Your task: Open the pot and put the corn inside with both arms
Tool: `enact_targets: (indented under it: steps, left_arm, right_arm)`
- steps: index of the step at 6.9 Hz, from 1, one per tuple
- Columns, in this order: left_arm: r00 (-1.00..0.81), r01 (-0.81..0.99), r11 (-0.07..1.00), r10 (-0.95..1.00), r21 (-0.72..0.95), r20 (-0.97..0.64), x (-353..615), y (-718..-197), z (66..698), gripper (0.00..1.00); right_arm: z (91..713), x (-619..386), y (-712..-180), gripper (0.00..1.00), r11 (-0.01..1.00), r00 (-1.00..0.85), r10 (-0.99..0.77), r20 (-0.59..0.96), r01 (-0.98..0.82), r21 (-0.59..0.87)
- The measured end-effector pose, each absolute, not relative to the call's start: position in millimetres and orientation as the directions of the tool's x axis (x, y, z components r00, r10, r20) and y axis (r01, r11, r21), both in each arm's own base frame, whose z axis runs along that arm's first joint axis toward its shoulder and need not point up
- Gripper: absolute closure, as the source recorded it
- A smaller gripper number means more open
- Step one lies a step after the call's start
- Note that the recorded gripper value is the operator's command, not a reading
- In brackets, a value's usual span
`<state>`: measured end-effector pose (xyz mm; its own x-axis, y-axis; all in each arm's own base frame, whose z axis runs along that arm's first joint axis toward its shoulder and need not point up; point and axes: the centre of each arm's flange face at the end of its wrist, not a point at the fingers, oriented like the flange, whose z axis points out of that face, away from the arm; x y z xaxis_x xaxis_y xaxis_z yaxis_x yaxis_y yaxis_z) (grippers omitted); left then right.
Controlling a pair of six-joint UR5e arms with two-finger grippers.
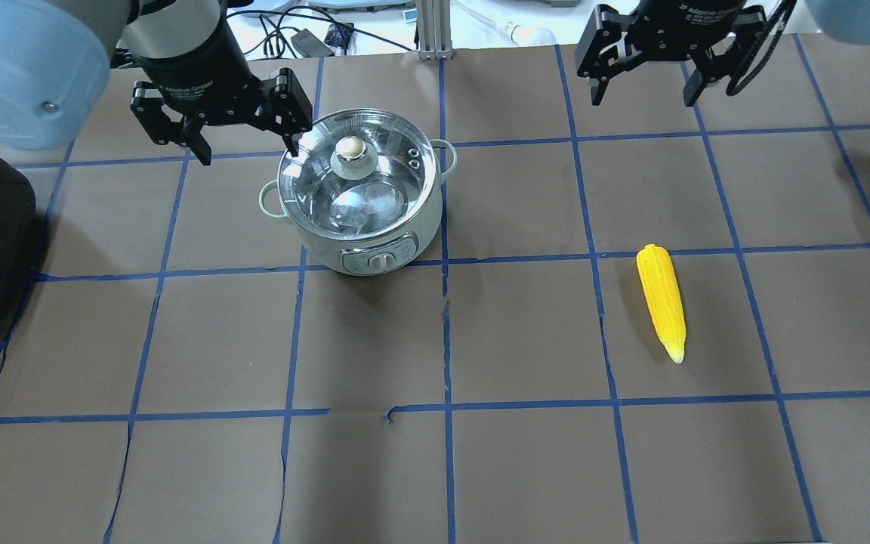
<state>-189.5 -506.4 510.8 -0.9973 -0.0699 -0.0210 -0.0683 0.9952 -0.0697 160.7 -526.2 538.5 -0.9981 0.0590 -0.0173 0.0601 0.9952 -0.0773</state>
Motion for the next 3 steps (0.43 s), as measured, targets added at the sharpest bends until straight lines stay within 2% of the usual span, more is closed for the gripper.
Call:
enact_targets:
  steps: [3]
  left_arm:
    - [-0.997, -0.068, 0.995, -0.070, -0.072, -0.019, -189.7, -506.4, 511.6, 0.00]
  right_arm:
    - [536.5, 160.2, -525.1, 0.00, 0.996, -0.998, 0.059, -0.020, 0.060, -0.062]
